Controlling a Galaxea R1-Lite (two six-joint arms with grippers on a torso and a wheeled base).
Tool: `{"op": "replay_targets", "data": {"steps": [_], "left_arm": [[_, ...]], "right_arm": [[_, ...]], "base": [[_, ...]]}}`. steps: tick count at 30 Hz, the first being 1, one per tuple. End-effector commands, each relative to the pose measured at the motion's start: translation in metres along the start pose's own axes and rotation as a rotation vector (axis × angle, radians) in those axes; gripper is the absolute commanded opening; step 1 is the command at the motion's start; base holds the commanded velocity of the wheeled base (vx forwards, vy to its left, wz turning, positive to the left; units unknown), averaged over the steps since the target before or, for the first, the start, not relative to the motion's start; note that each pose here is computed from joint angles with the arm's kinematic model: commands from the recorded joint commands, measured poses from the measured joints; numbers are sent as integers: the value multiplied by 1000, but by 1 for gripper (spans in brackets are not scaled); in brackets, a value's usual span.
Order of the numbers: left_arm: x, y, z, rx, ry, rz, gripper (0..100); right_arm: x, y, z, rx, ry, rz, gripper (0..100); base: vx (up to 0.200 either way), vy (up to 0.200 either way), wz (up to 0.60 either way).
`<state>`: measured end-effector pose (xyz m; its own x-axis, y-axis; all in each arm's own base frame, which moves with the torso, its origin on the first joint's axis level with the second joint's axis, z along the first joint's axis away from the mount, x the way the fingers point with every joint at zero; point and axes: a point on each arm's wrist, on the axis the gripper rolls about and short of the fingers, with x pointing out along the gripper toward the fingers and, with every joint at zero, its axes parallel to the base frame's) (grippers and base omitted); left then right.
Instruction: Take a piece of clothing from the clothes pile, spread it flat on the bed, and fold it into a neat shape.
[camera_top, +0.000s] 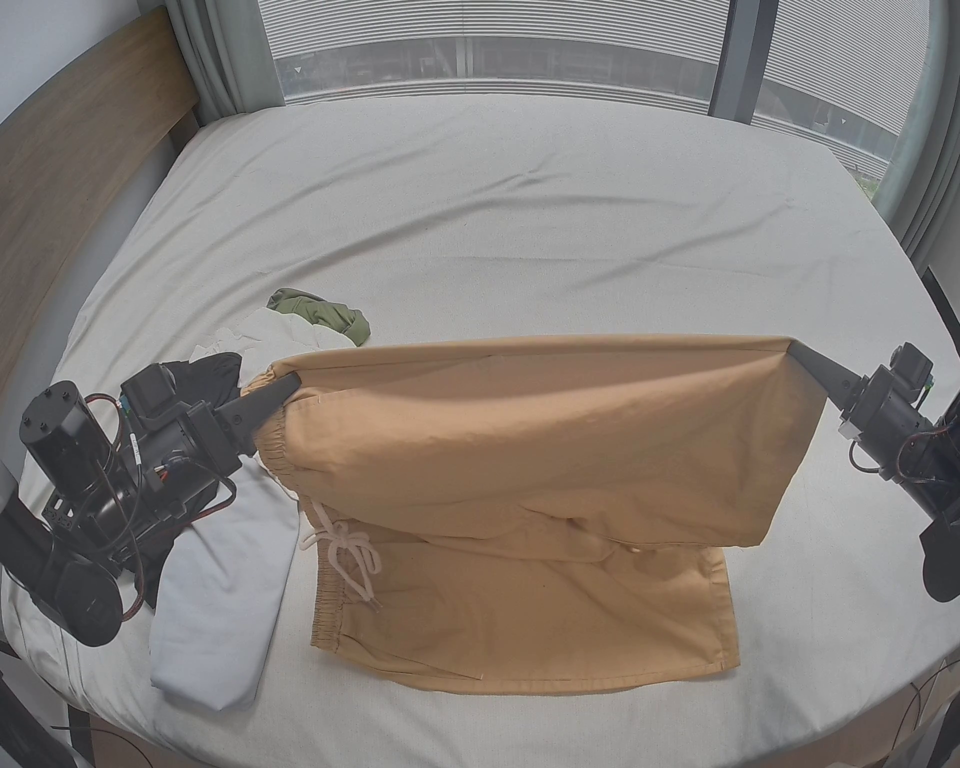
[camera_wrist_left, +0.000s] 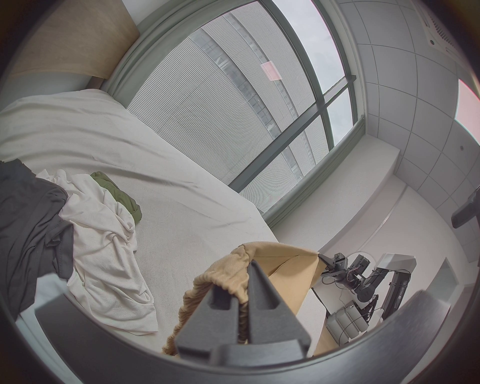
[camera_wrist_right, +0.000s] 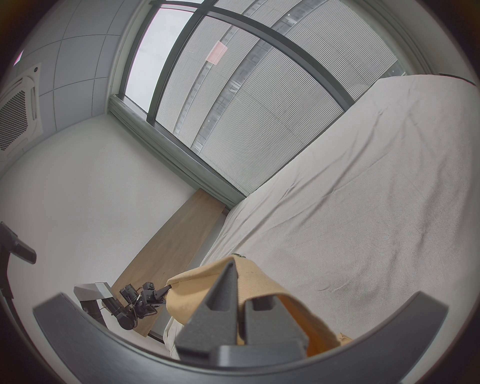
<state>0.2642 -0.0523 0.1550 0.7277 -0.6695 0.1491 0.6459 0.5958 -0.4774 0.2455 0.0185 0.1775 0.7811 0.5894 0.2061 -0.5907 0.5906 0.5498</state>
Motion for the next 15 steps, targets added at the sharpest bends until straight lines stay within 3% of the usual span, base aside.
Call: {"op": "replay_targets", "data": {"steps": [1,9,15], "left_arm": [[2,-4,-5,-2,17,-12,0],[12,0,-1,7,-1,-26,0],[21,6,0,8,-16,-14,0]], "right_arm": [[2,1,-2,5,9,7,0],[14,-3,8,-19,-13,30,0],[28,-12,10,16,22,-3,0]], "base": [[0,0,0],[0,0,0],[0,0,0]]}}
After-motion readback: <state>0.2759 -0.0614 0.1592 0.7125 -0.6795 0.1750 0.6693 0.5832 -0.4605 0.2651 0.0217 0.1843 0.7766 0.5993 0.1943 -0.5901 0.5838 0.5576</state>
